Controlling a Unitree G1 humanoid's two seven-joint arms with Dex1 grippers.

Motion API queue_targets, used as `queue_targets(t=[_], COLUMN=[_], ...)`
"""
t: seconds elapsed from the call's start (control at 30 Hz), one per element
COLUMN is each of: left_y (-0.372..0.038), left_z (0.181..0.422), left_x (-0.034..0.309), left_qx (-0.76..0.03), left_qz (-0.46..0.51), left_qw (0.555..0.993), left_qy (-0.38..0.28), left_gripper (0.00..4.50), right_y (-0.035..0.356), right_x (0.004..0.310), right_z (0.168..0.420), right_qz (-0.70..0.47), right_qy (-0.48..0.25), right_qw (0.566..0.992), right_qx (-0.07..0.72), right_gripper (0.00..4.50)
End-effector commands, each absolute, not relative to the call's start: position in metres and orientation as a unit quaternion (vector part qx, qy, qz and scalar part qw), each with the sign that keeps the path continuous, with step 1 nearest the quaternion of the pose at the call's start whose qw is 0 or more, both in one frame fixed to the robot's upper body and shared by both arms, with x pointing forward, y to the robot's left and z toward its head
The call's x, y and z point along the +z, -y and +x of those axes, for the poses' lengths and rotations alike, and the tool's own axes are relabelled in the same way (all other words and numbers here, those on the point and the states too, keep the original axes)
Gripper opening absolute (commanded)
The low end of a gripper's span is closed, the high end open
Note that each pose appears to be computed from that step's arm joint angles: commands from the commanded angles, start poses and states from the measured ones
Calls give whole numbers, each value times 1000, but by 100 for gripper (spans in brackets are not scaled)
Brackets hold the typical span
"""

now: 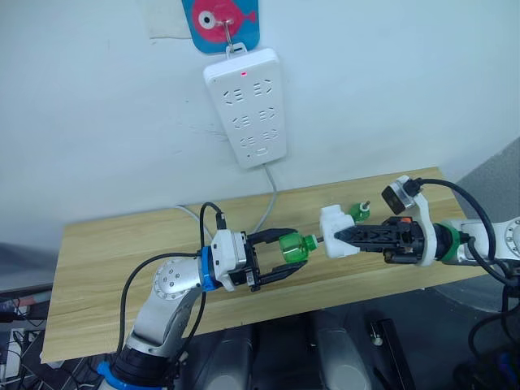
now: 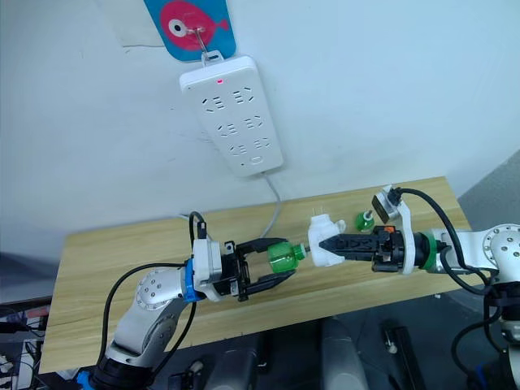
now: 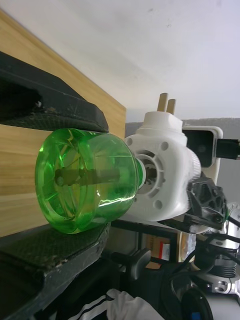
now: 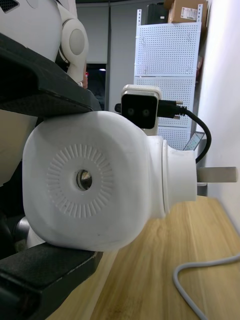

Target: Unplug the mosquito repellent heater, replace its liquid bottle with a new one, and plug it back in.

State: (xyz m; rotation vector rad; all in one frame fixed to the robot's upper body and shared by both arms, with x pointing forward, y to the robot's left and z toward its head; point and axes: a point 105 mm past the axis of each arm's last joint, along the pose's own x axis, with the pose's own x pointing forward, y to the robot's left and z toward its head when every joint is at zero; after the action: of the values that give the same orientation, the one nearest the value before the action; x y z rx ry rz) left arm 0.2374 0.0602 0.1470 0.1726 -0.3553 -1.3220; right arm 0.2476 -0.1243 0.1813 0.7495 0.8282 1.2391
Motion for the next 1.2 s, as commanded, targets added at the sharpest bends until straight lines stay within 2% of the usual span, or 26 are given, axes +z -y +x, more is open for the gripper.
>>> queue_targets(t=[0.03,0.53,0.93,1.2], left_y=[-56,-53,-49,-53], left_z=[228,236,229,235], left_x=[150,155,147,149], left_qx=[-627,-626,-656,-643], left_qz=[74,77,86,81], left_qw=[755,753,730,742], left_qy=[175,185,173,170], left_gripper=[226,226,226,226], right_y=[120,111,95,90], right_x=[193,189,188,191], right_z=[242,237,233,224], right_qz=[330,318,303,280], right_qy=[-358,-370,-374,-382], right_qw=[655,645,632,618], right_qx=[578,588,607,627], right_gripper=[296,296,296,296])
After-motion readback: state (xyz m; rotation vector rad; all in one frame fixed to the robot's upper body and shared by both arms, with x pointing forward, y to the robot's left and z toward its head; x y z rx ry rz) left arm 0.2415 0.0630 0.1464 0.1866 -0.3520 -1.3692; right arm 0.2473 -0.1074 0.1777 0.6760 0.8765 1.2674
